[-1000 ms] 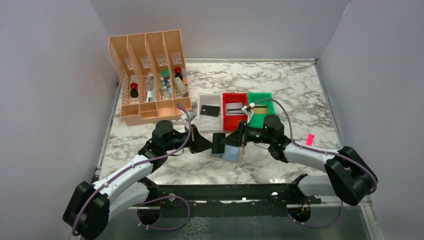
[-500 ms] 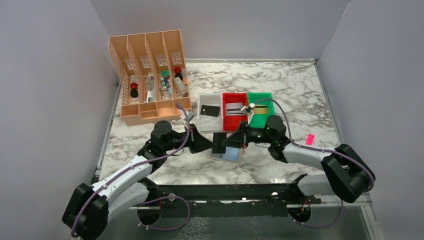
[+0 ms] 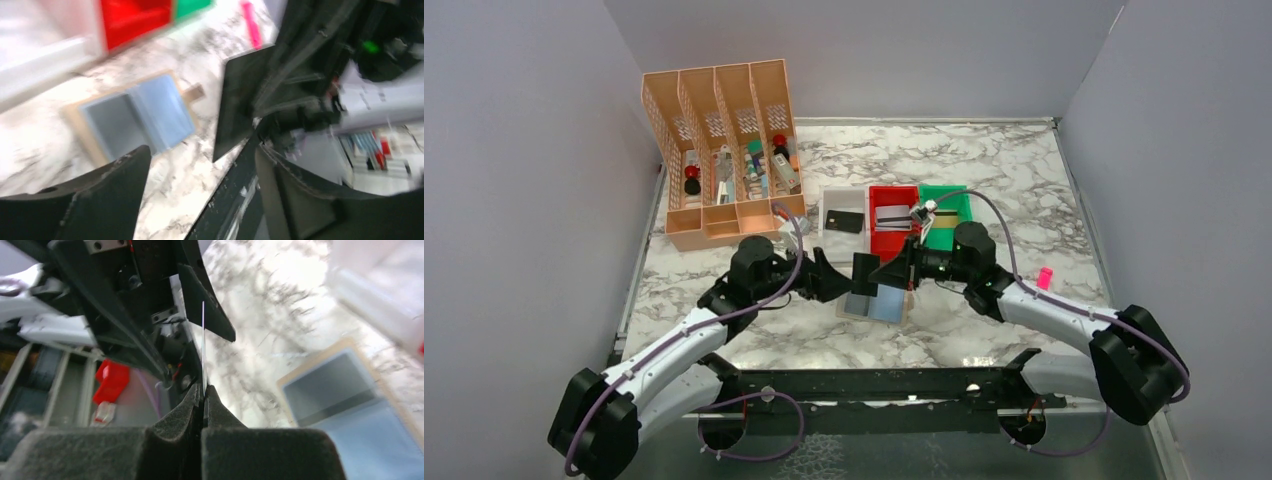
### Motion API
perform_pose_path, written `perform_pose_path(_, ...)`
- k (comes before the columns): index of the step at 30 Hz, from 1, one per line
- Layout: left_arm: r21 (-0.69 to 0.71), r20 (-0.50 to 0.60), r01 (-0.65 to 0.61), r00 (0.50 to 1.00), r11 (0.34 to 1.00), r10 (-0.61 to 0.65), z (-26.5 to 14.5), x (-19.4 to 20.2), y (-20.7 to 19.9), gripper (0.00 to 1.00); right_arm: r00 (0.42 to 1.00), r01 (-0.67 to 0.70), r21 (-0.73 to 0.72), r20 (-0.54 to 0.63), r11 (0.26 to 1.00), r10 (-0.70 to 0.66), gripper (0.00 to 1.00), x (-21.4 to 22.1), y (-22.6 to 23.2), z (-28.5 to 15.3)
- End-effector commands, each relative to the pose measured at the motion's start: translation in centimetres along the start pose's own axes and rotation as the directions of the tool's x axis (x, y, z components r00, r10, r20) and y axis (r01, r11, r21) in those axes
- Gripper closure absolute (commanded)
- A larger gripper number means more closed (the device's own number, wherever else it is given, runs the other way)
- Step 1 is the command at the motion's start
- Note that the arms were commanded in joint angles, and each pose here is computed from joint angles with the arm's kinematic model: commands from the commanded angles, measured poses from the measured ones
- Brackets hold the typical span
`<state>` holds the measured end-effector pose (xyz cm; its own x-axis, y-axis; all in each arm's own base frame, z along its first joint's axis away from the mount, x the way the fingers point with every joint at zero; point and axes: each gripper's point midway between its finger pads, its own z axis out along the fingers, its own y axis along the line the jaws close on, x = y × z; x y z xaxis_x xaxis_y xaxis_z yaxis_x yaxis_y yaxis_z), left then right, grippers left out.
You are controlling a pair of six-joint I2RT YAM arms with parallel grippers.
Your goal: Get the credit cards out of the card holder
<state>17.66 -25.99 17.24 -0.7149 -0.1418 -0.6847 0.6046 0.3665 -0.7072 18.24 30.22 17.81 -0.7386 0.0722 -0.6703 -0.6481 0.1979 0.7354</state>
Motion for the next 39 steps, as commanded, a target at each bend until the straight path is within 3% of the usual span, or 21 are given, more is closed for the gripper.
perform_pose_path(1, -0.501, 0.072, -0.003, 0.996, 0.865, 0.046, -3.1, -3.4, 6.6, 0.11, 0.994, 0.102, 0.275, 0.015, 0.956, -0.11, 0.99, -3.1, -3.6, -0.3)
perform_pose_path(4, -0.653, 0.1, 0.008, 0.992, 0.757, 0.075, -5.6, -4.8, 8.2, 0.02, 0.989, 0.142, 0.378, -0.017, 0.915, -0.147, 0.99, -4.6, -5.2, -0.1)
perform_pose_path(11, -0.809, 0.122, 0.001, 0.978, 0.588, 0.167, -9.9, -6.9, 9.5, 0.01, 0.946, 0.312, 0.601, -0.129, 0.735, -0.296, 0.99, -8.0, -8.4, 1.1)
perform_pose_path(18, -0.858, 0.129, -0.025, 0.956, 0.513, 0.264, -12.6, -7.7, 9.6, 0.01, 0.827, 0.539, 0.704, -0.338, 0.463, -0.45, 0.99, -9.8, -10.4, 3.7)
perform_pose_path(25, -0.88, 0.141, -0.011, 0.949, 0.475, 0.284, -13.6, -8.3, 9.6, 0.01, 0.72, 0.656, 0.693, -0.453, 0.3, -0.526, 0.99, -11.7, -11.8, 6.4)
perform_pose_path(33, -0.888, 0.168, 0.017, 0.943, 0.46, 0.289, -14.4, -8.5, 9.4, 0.01, 0.624, 0.746, 0.659, -0.645, 0.091, -0.442, 0.99, -12.0, -16.3, 7.3)
perform_pose_path(39, -0.89, 0.175, 0.022, 0.939, 0.455, 0.297, -14.7, -8.6, 9.3, 0.01, 0.558, 0.796, 0.604, -0.699, 0.049, -0.447, 0.99, -11.5, -18.0, 8.4)
